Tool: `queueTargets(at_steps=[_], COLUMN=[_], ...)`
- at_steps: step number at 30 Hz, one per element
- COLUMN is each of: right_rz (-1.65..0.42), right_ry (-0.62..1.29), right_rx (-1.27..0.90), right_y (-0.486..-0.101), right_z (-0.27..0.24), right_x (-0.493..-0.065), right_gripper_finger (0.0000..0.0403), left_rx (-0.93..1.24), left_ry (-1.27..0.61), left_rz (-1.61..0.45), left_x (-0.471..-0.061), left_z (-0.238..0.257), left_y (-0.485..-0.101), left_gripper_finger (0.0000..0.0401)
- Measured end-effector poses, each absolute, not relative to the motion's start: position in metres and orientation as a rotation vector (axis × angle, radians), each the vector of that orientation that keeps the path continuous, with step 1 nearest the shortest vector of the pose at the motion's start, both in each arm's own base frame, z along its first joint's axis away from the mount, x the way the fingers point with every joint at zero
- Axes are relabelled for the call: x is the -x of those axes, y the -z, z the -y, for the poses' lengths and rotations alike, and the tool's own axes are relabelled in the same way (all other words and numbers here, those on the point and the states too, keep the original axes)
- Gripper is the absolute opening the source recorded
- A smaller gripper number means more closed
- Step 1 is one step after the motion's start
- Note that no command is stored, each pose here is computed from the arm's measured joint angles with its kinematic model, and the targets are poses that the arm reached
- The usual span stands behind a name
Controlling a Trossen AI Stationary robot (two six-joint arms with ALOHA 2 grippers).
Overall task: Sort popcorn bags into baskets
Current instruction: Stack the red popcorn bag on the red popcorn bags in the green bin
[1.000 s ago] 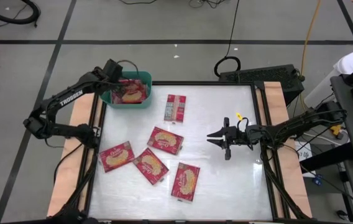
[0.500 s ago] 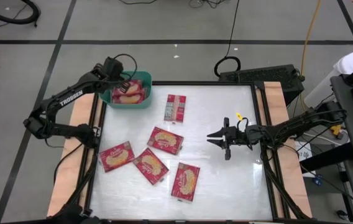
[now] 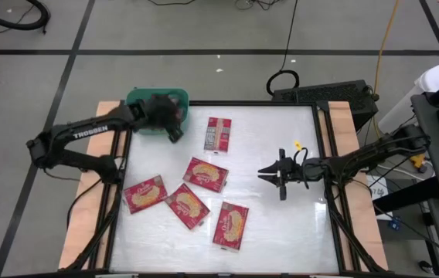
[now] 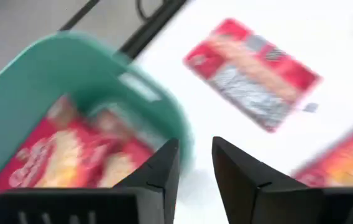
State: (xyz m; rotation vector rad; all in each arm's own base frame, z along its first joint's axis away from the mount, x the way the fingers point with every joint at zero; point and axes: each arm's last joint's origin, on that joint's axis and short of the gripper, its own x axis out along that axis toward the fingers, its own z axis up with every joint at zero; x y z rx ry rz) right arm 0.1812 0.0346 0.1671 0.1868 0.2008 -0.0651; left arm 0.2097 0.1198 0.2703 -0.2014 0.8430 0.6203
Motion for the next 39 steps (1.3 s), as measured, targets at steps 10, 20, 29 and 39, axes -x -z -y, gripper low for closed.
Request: queueTargets(at_steps=[10, 20, 29, 39], right_rz=[-0.256, -0.329, -0.347, -0.314], right_ry=[0.058, 0.051, 0.049, 0.016], right_rx=[-0.192, -0.113, -0.105, -0.072], right_y=[-0.169, -0.165, -0.153, -0.153], right_z=[-0.053, -0.069, -0.075, -0.076], right_x=[-0.206, -0.257, -0.275, -0.278], right_gripper_finger=[0.0078, 0.0078, 0.0078, 0.0078], left_rx=[0.096, 0.053, 0.091, 0.154], left_ry=[-0.477, -0.314, -0.259, -0.285], left_rz=[-0.771, -0.782, -0.850, -0.716], left_x=[-0.241, -0.232, -0.209, -0.188], left_z=[-0.033, 0.027, 0.051, 0.044], left_y=[-0.262, -0.215, -0.175, -0.127], left_gripper_finger=[0.0093, 0.0093, 0.0151, 0.0284])
